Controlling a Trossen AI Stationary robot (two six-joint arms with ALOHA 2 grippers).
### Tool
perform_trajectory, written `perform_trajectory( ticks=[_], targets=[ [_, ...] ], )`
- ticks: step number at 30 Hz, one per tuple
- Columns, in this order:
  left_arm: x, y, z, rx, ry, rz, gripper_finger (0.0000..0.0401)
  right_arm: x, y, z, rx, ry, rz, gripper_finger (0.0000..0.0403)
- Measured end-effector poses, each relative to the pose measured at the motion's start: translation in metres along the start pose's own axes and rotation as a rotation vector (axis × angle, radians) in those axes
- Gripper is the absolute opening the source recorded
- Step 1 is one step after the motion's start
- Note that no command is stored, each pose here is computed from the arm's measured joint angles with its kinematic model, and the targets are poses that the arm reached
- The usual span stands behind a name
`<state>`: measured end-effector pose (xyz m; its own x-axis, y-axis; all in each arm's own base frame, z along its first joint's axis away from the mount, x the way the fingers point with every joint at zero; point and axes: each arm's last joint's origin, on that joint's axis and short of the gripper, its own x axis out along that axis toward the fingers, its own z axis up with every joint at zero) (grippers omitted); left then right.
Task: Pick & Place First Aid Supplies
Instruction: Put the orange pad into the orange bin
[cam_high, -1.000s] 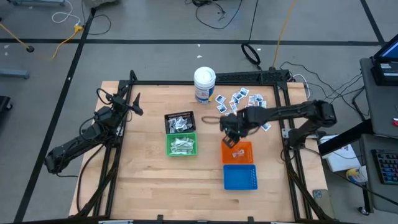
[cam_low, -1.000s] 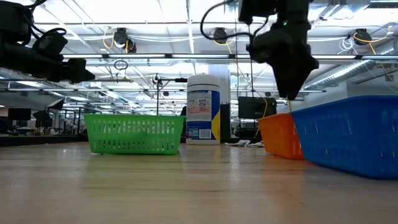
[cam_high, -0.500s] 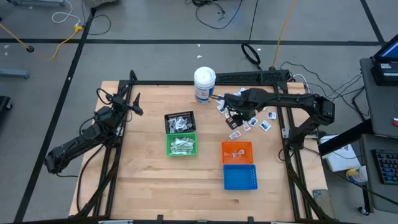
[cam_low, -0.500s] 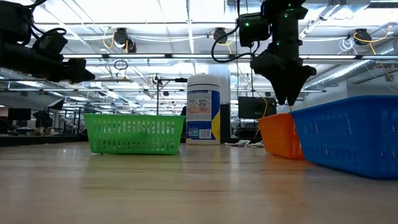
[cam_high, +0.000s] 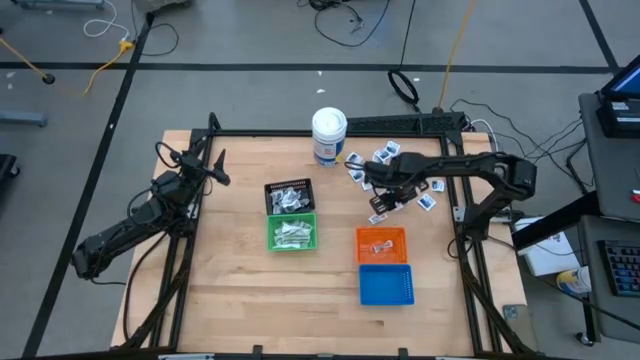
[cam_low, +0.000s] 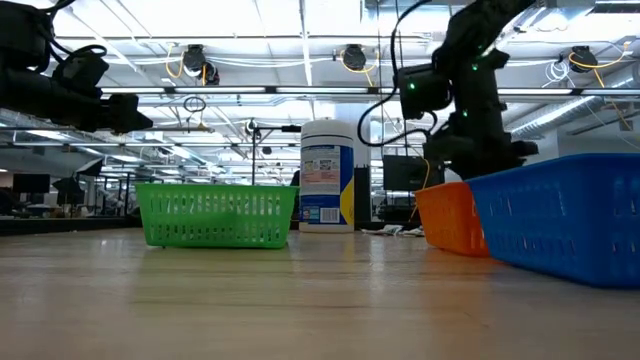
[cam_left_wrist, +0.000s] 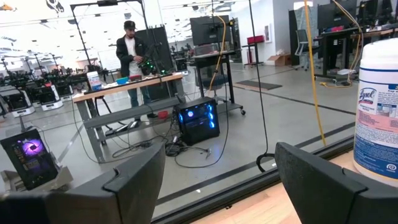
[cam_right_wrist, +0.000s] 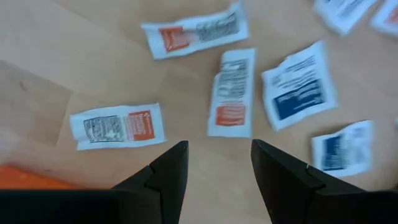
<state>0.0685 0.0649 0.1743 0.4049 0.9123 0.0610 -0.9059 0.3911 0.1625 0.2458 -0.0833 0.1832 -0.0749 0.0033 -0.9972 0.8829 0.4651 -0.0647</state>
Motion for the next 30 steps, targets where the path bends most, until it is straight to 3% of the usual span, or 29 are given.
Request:
perform_trajectory(
  ticks=[8,21,25,30],
  targets=[
    [0.000,0.000,0.000,0.000,0.000,0.000,0.0306,0.025,-0.004,-0.004,0.048,0.005,0.057,0.0169],
    [0.000,0.000,0.000,0.000,0.000,-0.001,0.0306,0.040,-0.018,0.000,0.124,0.018,0.067,0.0166],
    [0.000,0.000,0.000,0.000,0.000,-0.001,0.0306,0.047,-0.017,0.002,0.134,0.064,0.085,0.0137],
    [0.000,0.000,0.000,0.000,0.000,0.000,0.0305,0.055,-0.014,0.003,0.133,0.115,0.104,0.0068]
  ],
)
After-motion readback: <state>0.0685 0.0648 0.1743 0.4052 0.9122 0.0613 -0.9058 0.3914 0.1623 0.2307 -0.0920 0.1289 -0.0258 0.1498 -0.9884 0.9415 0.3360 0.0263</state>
